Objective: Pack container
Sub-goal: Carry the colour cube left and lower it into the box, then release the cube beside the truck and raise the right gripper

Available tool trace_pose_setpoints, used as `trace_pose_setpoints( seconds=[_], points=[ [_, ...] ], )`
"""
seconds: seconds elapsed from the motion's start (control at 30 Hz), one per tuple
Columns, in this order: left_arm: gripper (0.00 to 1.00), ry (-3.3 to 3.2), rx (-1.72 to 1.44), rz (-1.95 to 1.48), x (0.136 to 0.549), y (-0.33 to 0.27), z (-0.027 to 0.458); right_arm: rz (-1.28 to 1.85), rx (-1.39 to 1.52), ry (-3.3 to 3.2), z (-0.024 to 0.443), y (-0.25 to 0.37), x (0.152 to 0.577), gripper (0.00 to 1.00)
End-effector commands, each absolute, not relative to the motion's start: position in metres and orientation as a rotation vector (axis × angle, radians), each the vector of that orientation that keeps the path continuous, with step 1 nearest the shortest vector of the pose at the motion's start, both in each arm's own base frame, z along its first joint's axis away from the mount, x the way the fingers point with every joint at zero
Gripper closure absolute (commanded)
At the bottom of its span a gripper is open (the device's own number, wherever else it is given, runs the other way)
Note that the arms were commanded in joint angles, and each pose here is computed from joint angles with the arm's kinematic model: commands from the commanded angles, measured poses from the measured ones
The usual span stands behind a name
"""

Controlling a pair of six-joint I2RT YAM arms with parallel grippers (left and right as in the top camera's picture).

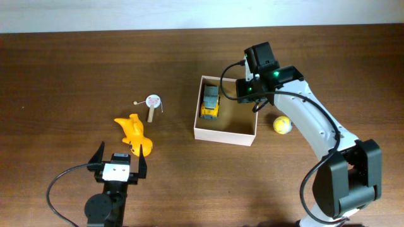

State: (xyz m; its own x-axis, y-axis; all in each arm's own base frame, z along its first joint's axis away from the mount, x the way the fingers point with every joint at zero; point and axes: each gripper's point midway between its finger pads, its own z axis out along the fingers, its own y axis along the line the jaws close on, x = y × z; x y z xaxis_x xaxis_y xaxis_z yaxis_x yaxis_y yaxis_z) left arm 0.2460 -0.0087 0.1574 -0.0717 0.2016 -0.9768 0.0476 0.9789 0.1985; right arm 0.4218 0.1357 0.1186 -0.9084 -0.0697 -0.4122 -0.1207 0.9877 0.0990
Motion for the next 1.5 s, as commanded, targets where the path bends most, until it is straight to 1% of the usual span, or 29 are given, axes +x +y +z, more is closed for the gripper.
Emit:
trace_pose_setpoints(
  seconds=[0.0, 0.13, 0.2, 0.23, 0.3, 0.37, 0.43, 0.53, 0.63, 0.67, 0.73, 0.83, 0.9, 0.97, 1.03, 1.2, 1.33, 1.47],
  points=[
    [0.01, 1.639, 0.211, 0.132, 0.246, -0.01, 0.156, 0.168, -0.045, 2.723, 0.119, 0.136, 0.422, 0.52],
    [0.01, 1.64, 0.211, 0.132, 0.246, -0.01, 0.156, 0.175, 0.062, 2.739, 0.116, 0.134, 0.419, 0.52],
    [0.01, 1.639, 0.211, 0.132, 0.246, -0.01, 0.156, 0.175, 0.062, 2.739, 0.116, 0.134, 0.419, 0.53],
    [0.01, 1.639, 0.211, 0.132, 0.246, -0.01, 0.156, 0.175, 0.062, 2.739, 0.116, 0.134, 0.419, 0.5],
    [0.01, 1.639, 0.212, 0.132, 0.246, -0.01, 0.156, 0.175, 0.061, 2.739, 0.116, 0.134, 0.419, 0.35],
    [0.01, 1.64, 0.211, 0.132, 0.246, -0.01, 0.156, 0.175, 0.061, 2.739, 0.116, 0.134, 0.419, 0.3],
    [0.01, 1.639, 0.211, 0.132, 0.246, -0.01, 0.156, 0.174, 0.061, 2.739, 0.116, 0.134, 0.419, 0.28],
    [0.01, 1.64, 0.211, 0.132, 0.246, -0.01, 0.156, 0.176, 0.059, 2.738, 0.116, 0.135, 0.419, 0.28],
    [0.01, 1.639, 0.212, 0.132, 0.246, -0.01, 0.156, 0.24, -0.029, 2.734, 0.118, 0.145, 0.419, 0.29],
    [0.01, 1.639, 0.211, 0.132, 0.246, -0.01, 0.156, 0.268, -0.062, 2.732, 0.118, 0.149, 0.419, 0.32],
    [0.01, 1.639, 0.212, 0.132, 0.246, -0.01, 0.156, 0.313, -0.1, 2.726, 0.12, 0.155, 0.419, 0.45],
    [0.01, 1.639, 0.211, 0.132, 0.246, -0.01, 0.156, 0.345, -0.152, 2.729, 0.12, 0.162, 0.415, 0.58],
    [0.01, 1.639, 0.211, 0.132, 0.246, -0.01, 0.156, 0.355, -0.172, 2.74, 0.119, 0.168, 0.411, 0.7],
    [0.01, 1.639, 0.211, 0.132, 0.246, -0.01, 0.156, 0.357, -0.194, 2.749, 0.117, 0.174, 0.406, 0.78],
    [0.01, 1.639, 0.212, 0.132, 0.246, -0.01, 0.156, 0.379, -0.227, 2.758, 0.115, 0.184, 0.399, 0.83],
    [0.01, 1.639, 0.211, 0.132, 0.246, -0.01, 0.156, 0.415, -0.317, 2.79, 0.106, 0.209, 0.378, 0.89],
    [0.01, 1.639, 0.211, 0.132, 0.246, -0.01, 0.156, 0.393, -0.393, 2.868, 0.082, 0.219, 0.347, 0.91],
    [0.01, 1.639, 0.212, 0.132, 0.246, -0.01, 0.156, 0.348, -0.364, 2.953, 0.057, 0.208, 0.326, 0.95]
  ],
)
